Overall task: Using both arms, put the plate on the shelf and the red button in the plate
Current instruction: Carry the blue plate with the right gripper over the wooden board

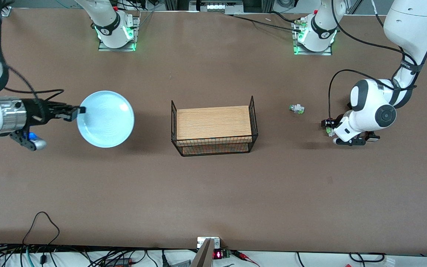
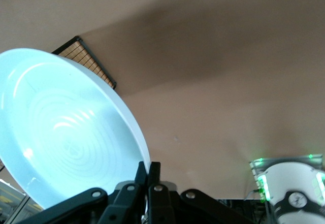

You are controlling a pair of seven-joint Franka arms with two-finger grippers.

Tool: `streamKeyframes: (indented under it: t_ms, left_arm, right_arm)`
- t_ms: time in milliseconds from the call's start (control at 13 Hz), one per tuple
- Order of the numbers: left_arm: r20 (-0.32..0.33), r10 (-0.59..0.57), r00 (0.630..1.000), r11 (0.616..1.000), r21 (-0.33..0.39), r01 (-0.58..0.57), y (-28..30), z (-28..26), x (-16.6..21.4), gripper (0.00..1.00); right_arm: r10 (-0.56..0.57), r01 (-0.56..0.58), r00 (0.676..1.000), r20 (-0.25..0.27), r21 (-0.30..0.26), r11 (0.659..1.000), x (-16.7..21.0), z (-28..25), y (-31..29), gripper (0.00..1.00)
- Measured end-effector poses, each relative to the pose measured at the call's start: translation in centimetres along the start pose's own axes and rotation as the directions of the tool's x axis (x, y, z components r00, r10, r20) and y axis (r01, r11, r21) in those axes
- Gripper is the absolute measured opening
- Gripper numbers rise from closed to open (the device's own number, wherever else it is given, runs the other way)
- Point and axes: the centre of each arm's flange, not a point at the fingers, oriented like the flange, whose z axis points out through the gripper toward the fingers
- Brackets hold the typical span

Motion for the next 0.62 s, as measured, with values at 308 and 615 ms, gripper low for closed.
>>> streamKeyframes:
  t_ms: [308, 615]
  left_arm:
    - [-0.010, 0.001, 1.000, 1.000, 0.001, -0.001, 0.0, -0.4, 0.2, 0.34]
    - [-0.038, -0.001, 0.999, 1.000, 0.015, 0.002, -0.1, -6.5, 1.3, 0.34]
  right_arm:
    - [0.054, -0.055, 0.998, -0.021, -0.052, 0.997, -5.3, 2.7, -7.5, 0.03]
    - [0.129, -0.133, 0.987, -0.092, -0.038, 0.990, -9.1, 6.3, -14.4, 0.03]
